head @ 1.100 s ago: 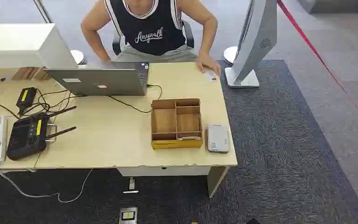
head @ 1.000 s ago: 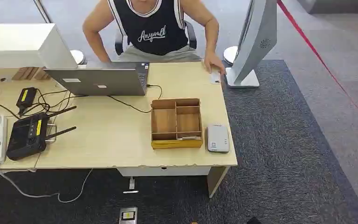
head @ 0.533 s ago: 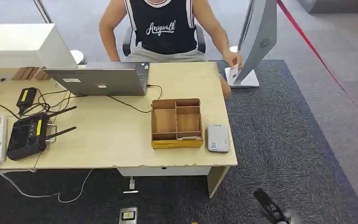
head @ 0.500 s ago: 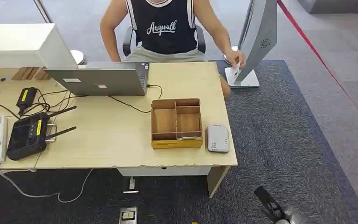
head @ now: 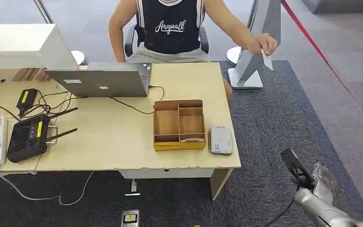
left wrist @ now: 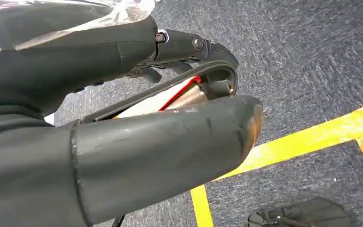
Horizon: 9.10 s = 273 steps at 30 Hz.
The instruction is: Pass the card to the sensor for recognition and then transmit it.
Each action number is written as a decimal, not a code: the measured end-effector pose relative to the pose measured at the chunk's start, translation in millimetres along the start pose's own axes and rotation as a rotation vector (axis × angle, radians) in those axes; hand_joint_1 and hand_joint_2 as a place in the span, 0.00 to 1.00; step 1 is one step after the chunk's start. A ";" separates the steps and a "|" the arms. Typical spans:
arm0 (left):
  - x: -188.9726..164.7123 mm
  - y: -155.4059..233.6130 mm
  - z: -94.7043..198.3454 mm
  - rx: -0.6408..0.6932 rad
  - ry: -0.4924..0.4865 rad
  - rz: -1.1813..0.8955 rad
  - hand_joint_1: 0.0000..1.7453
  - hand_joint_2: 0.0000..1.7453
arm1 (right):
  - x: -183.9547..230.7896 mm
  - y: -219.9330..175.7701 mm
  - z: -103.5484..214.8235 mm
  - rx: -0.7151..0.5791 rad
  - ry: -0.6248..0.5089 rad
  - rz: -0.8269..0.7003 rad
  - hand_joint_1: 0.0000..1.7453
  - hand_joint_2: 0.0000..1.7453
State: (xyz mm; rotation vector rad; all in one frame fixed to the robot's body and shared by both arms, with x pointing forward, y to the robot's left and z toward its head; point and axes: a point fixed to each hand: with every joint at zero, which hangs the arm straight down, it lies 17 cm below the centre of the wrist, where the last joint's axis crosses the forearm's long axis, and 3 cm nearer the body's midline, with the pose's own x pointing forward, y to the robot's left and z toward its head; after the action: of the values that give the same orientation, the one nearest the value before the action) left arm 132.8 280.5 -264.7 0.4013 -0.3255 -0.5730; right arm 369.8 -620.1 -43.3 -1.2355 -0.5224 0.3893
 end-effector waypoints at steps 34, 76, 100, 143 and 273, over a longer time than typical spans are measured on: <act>13.4 1.0 1.3 0.024 -0.052 -0.020 0.00 0.00 | 396.2 -268.7 134.8 -0.439 -0.943 -0.381 0.00 1.00; 23.3 -6.9 3.3 -0.009 -0.113 -0.127 0.00 0.00 | 408.3 -222.4 135.5 -0.359 -0.927 -0.278 1.00 1.00; 19.2 -8.4 3.8 -0.010 -0.101 -0.116 0.00 0.00 | 382.2 -181.0 119.4 -0.246 -0.866 -0.210 1.00 1.00; 12.3 -9.4 4.0 -0.013 -0.066 -0.065 0.00 0.00 | 294.0 0.1 139.4 0.098 -0.792 -0.050 1.00 1.00; 43.1 1.9 -0.4 -0.011 -0.182 -0.291 0.00 0.00 | 485.2 -189.1 186.8 -0.204 -0.968 0.035 0.00 0.00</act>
State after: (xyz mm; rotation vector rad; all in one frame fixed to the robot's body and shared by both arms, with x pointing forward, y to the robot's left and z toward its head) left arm 168.0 257.1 -256.3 0.3895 -0.4414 -0.8990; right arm 660.9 -262.2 261.9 -1.1979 -1.3890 0.9929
